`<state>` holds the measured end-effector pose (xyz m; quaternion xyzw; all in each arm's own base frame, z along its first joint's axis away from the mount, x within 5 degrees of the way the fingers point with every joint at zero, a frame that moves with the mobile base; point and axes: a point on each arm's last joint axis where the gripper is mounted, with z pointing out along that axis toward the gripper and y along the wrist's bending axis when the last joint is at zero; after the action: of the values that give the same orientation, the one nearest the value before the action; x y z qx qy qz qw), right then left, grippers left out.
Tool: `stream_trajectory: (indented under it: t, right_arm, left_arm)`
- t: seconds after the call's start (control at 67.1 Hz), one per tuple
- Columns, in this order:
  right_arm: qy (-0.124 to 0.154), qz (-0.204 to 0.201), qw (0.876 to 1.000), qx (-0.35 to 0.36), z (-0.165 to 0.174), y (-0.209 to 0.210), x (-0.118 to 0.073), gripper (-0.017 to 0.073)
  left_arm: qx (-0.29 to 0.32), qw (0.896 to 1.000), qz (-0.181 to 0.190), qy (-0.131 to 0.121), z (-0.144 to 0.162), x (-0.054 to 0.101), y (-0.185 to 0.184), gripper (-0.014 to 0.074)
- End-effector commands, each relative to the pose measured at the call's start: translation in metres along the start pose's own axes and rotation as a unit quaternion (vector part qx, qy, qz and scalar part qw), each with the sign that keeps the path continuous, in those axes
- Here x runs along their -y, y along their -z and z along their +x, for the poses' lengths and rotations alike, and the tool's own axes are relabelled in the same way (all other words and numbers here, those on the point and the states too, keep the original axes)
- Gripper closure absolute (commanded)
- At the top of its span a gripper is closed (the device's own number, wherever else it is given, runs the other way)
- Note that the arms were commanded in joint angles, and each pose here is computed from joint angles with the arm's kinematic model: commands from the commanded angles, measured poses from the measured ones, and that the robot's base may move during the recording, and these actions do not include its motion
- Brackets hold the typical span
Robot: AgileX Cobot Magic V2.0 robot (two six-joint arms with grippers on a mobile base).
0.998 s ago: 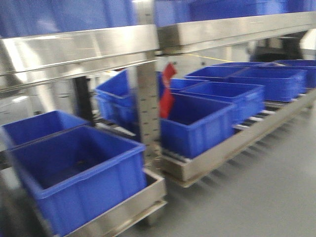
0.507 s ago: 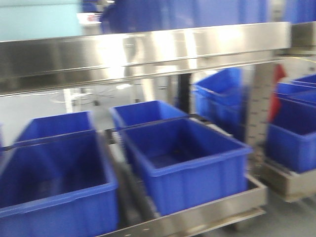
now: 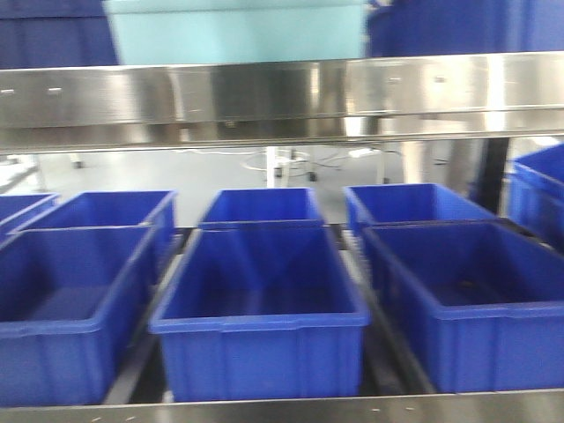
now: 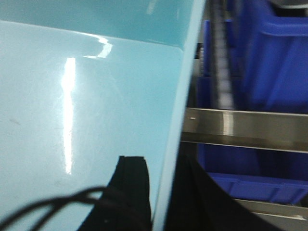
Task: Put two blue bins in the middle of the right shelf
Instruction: 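Turn the base to face the other blue-bin shelf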
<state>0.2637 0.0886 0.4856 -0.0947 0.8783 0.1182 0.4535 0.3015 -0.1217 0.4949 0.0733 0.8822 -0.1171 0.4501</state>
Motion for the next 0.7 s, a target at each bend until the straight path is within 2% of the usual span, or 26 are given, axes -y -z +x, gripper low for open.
stream_trajectory:
  t: [0.0, 0.685]
  right_arm:
    - [0.006, -0.013, 0.999, 0.03, -0.0057, 0.0081, -0.0031, 0.0713]
    - [0.006, -0.013, 0.999, 0.03, -0.0057, 0.0081, -0.0031, 0.0713]
  left_arm:
    - [0.037, 0.999, 0.028, 0.005, -0.007, 0.0054, 0.0103, 0.0705]
    - [0.037, 0.999, 0.028, 0.005, -0.007, 0.0054, 0.0103, 0.0705]
